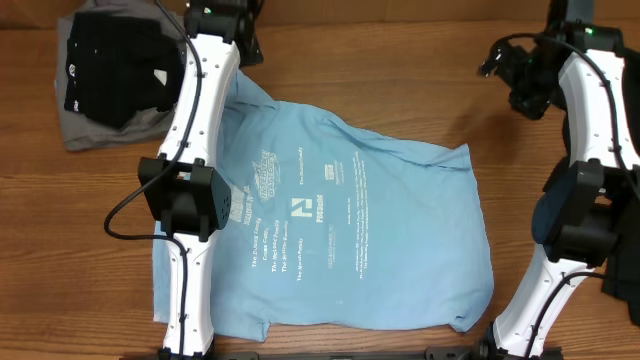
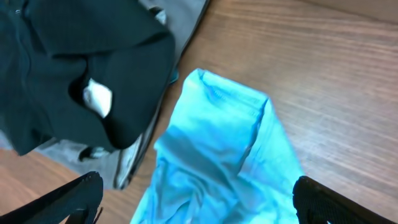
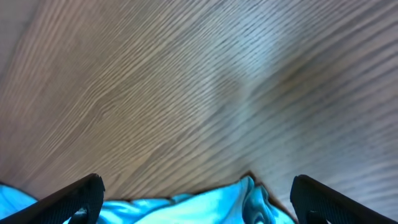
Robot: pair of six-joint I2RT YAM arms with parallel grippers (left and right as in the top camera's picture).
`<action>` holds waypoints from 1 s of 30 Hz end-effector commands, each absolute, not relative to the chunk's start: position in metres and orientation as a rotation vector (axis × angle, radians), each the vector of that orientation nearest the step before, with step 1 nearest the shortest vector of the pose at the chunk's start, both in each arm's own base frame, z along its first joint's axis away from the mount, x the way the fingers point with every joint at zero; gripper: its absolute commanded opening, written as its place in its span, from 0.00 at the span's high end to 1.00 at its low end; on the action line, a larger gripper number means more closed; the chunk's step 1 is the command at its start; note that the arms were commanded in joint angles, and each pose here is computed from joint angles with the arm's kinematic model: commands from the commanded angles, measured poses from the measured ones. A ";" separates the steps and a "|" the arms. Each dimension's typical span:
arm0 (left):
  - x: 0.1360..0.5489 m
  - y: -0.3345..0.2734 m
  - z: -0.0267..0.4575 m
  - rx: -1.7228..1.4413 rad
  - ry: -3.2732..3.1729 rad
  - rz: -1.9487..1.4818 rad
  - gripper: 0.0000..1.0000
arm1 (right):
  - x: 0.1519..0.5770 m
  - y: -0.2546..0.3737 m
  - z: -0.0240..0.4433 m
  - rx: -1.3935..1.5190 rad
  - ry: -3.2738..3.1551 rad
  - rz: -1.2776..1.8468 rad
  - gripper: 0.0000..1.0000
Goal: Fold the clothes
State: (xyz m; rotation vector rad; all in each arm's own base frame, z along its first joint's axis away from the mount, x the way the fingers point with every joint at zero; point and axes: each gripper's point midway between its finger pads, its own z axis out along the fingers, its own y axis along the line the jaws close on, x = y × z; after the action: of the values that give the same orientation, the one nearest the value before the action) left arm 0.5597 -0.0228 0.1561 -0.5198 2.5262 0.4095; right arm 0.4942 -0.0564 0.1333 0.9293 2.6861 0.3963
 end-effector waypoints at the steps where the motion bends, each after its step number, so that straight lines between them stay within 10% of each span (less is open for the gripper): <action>1: 0.546 -0.017 0.207 -0.513 2.471 0.389 0.00 | 0.487 -0.053 0.183 0.885 2.614 0.437 0.00; 6: 0.510 -0.028 0.212 -0.479 2.616 0.302 0.00 | 0.456 -0.044 0.184 0.863 2.727 0.426 0.06; 12: 0.462 -0.048 0.178 -0.448 2.904 0.203 0.30 | 0.416 -0.006 0.165 0.690 2.989 0.396 0.64; 19: 0.435 -0.063 0.140 -0.406 3.101 0.144 0.31 | 0.400 0.004 0.140 0.678 3.075 0.085 0.33; 30: 0.409 -0.060 0.094 -0.414 3.249 0.219 0.20 | 0.401 -0.016 0.089 0.785 3.056 0.063 0.40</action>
State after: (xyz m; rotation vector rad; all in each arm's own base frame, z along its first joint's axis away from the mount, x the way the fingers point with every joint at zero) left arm 0.4128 -0.0575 0.1001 -0.4268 3.2239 0.2427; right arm 0.4033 -0.0074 0.0958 0.7495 3.0685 0.0888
